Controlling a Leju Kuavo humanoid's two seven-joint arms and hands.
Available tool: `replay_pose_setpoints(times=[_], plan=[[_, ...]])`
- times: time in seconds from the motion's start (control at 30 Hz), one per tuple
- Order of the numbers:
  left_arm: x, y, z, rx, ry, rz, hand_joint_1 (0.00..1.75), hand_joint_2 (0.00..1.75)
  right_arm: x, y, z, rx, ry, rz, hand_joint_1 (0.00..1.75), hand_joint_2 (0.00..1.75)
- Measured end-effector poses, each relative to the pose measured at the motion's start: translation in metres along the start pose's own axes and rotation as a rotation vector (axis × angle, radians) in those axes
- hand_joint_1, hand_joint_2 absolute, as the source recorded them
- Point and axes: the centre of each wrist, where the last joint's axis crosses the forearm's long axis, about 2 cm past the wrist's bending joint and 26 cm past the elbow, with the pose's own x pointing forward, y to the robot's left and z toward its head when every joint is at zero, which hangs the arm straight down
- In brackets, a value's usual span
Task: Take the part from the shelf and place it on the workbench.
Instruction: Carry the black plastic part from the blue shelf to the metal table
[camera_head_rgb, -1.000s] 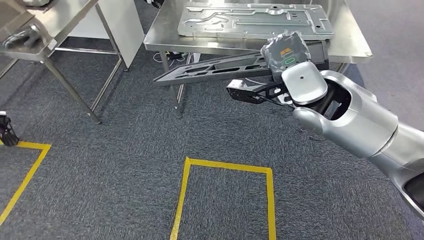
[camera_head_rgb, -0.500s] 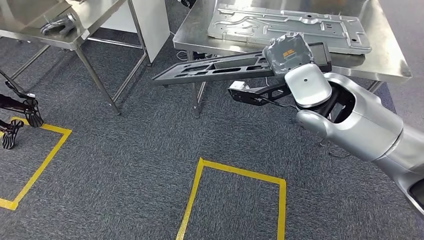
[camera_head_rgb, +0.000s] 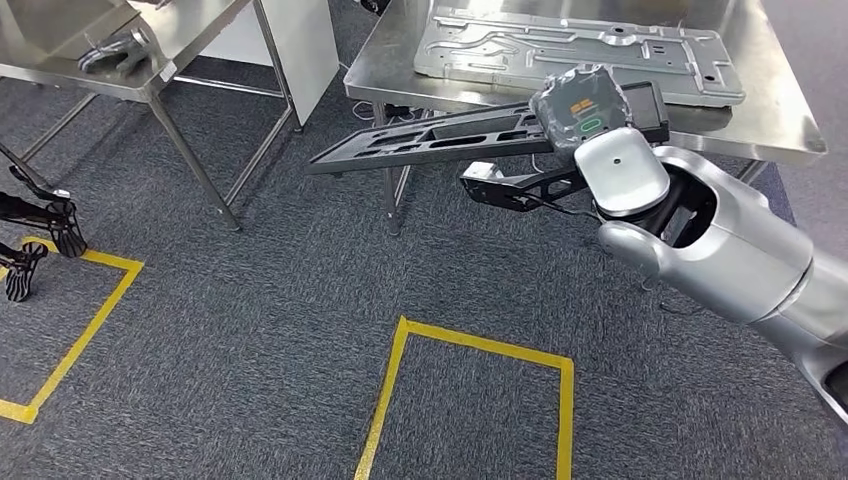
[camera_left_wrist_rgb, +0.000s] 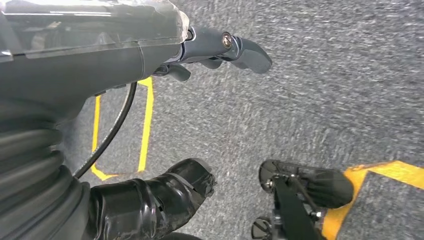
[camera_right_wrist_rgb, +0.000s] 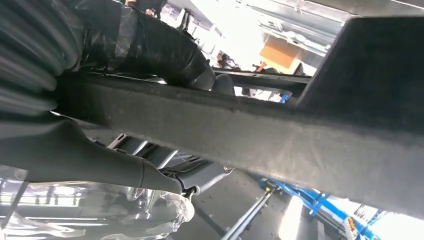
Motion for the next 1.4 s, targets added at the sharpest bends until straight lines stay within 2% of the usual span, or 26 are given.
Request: replay_pose_setpoints(times=[1.17,1.4], plan=[[0.003,0.002,-0.001,0.019,-0.017,-0.011,0.0,1.75,-0.003,0.007,0.006,-0.02,0.01,0.021,1.75,1.75],[0.003,0.002,-0.001,0.026,-0.017,-0.011,0.0,1.75,-0.006,0.015,0.007,-0.004,0.014,0.001,1.75,1.75]])
